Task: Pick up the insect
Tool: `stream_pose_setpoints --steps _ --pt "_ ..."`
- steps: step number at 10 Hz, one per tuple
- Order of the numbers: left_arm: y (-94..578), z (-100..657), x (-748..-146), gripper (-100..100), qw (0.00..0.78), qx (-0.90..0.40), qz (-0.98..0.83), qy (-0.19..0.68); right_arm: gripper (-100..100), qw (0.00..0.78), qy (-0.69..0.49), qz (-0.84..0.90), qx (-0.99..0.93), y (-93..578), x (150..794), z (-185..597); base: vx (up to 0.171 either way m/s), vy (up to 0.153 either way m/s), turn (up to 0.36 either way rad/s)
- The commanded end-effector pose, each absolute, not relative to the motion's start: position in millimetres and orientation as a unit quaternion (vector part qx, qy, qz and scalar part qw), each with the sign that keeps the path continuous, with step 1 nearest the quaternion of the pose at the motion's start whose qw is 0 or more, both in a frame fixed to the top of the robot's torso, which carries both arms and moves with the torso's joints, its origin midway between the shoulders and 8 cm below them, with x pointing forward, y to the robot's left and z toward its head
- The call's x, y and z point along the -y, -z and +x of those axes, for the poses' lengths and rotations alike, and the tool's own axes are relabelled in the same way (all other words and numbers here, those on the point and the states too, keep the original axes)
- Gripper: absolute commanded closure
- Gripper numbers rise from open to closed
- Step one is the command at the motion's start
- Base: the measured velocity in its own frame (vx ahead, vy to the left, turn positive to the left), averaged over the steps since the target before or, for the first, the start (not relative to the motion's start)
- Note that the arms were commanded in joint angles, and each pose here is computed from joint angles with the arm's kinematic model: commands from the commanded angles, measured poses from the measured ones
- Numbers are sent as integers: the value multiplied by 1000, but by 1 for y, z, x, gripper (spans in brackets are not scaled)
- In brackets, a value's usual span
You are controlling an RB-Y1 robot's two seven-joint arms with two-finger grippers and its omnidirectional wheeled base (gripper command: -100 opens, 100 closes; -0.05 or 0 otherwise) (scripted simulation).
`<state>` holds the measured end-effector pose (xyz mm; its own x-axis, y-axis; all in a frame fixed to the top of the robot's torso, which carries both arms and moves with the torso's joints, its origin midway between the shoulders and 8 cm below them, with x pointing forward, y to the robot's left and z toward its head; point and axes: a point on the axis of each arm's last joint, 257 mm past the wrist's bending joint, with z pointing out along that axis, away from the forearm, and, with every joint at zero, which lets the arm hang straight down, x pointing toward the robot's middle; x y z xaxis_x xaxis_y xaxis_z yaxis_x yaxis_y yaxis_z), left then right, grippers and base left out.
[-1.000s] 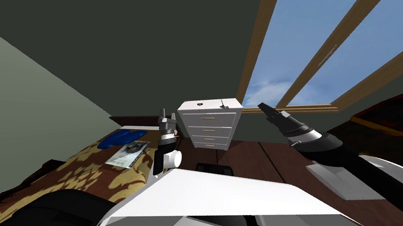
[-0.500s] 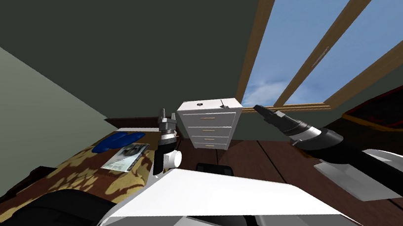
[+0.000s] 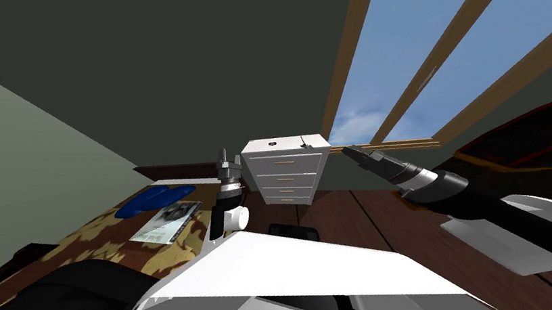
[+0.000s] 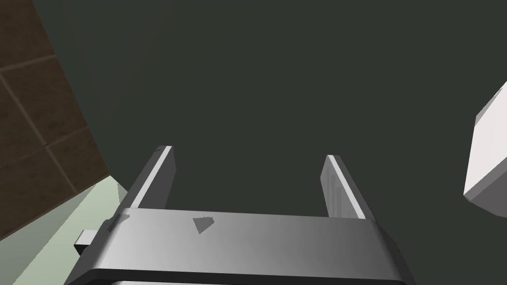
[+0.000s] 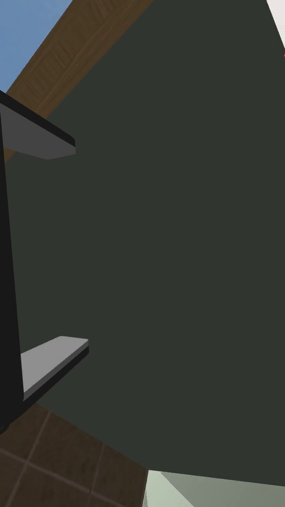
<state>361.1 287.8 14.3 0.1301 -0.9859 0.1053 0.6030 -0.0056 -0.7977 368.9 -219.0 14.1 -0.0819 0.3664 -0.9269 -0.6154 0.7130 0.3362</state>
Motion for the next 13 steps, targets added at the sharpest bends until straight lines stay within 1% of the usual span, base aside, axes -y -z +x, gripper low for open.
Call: stream_pose_setpoints --steps 1,9,13 --pt "-14 361 -288 0 655 -260 -368 606 -100 661 -359 -117 -648 -10 214 369 7 27 0" --pt "-14 361 -288 0 655 -260 -368 606 -100 618 -297 -200 -700 9 204 377 9 41 -71" --pt "-14 361 -288 0 655 -260 -368 606 -100 592 -269 -244 -719 21 198 379 13 28 -35"
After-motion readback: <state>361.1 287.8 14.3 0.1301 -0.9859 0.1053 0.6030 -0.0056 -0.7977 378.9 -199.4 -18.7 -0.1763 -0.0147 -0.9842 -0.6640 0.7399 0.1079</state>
